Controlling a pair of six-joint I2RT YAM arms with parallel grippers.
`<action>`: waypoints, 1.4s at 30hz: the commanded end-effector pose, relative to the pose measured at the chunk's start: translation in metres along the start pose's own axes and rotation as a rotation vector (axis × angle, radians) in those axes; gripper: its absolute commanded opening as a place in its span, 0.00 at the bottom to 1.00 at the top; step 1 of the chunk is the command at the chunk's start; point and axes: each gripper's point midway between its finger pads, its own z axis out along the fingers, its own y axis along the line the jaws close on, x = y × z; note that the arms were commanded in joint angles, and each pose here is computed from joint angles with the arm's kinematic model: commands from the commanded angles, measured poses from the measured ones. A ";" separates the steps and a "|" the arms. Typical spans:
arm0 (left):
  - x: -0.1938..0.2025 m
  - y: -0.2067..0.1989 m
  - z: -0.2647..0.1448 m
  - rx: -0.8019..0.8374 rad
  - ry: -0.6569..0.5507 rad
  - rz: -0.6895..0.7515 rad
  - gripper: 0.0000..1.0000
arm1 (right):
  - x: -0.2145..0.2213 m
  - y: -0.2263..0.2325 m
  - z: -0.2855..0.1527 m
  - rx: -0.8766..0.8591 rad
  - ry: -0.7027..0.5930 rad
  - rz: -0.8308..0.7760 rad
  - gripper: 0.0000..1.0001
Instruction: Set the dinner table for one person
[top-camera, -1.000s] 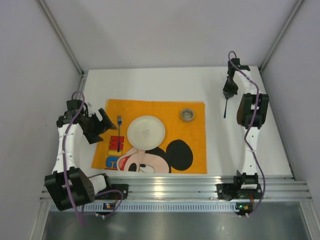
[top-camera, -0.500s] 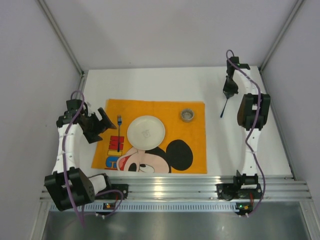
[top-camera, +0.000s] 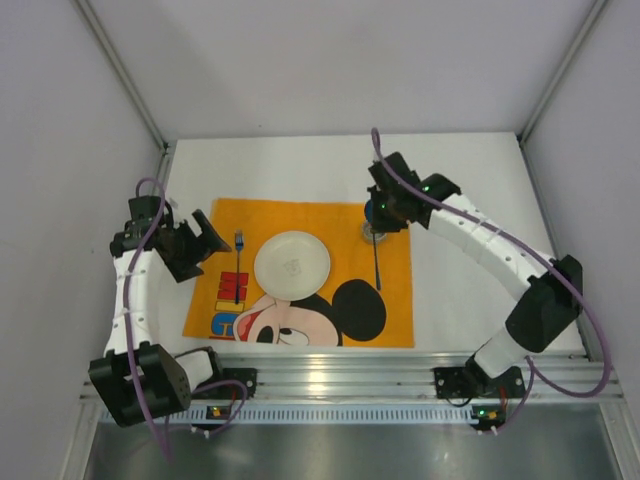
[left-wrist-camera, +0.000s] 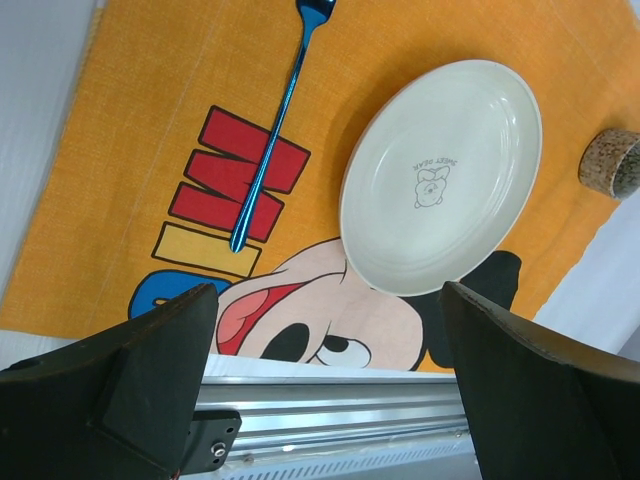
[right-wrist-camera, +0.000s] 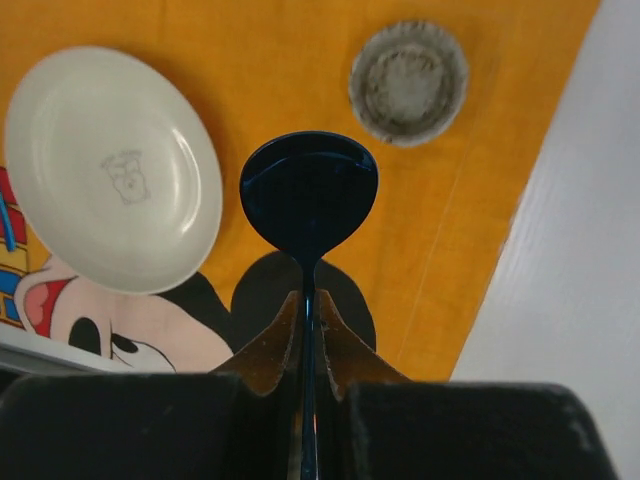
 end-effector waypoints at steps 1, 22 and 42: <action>-0.005 -0.010 -0.007 0.042 -0.046 0.004 0.98 | 0.049 0.005 0.044 0.002 0.110 0.094 0.00; 0.013 -0.011 -0.009 0.017 -0.029 0.056 0.98 | 0.103 0.060 0.131 -0.035 0.280 0.194 0.02; -0.080 -0.024 -0.018 -0.081 -0.249 0.202 0.98 | 0.001 0.051 -0.094 -0.254 -0.363 -0.084 1.00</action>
